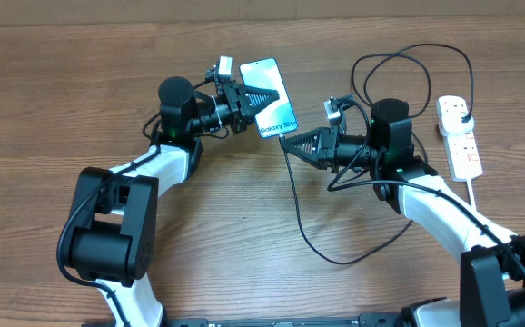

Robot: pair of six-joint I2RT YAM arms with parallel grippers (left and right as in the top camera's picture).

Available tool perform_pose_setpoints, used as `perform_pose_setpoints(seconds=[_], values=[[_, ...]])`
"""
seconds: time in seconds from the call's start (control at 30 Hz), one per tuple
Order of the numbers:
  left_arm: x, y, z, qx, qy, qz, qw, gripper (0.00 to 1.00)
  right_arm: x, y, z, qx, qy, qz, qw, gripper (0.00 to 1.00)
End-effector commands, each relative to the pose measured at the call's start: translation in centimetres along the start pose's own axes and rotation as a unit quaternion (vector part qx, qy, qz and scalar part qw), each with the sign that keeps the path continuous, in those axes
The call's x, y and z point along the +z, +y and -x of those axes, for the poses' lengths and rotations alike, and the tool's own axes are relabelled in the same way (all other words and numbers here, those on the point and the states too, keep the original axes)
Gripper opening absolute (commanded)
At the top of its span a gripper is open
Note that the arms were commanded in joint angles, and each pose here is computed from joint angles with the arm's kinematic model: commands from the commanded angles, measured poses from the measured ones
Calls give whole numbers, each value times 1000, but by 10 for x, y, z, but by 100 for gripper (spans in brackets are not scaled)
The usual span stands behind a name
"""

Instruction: Plug charger to phone and switch on socket

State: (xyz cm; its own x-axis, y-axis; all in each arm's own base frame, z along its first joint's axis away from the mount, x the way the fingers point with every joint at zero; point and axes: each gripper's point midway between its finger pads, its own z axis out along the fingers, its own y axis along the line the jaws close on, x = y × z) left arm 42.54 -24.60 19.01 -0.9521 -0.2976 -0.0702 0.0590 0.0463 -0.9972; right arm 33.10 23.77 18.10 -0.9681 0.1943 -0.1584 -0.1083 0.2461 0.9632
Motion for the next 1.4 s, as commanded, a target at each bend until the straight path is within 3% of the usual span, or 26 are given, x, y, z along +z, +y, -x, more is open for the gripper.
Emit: perform_pose_setpoints(seconds=[0.0,1.37], values=[[7,-9,-41,32,110,-19,993,4,-3,-7,18,-10,-45,-20,999,3],[17,-1,-56,-86,130,7,988,4,-4,-11,31,-29,-81,-38,996,4]])
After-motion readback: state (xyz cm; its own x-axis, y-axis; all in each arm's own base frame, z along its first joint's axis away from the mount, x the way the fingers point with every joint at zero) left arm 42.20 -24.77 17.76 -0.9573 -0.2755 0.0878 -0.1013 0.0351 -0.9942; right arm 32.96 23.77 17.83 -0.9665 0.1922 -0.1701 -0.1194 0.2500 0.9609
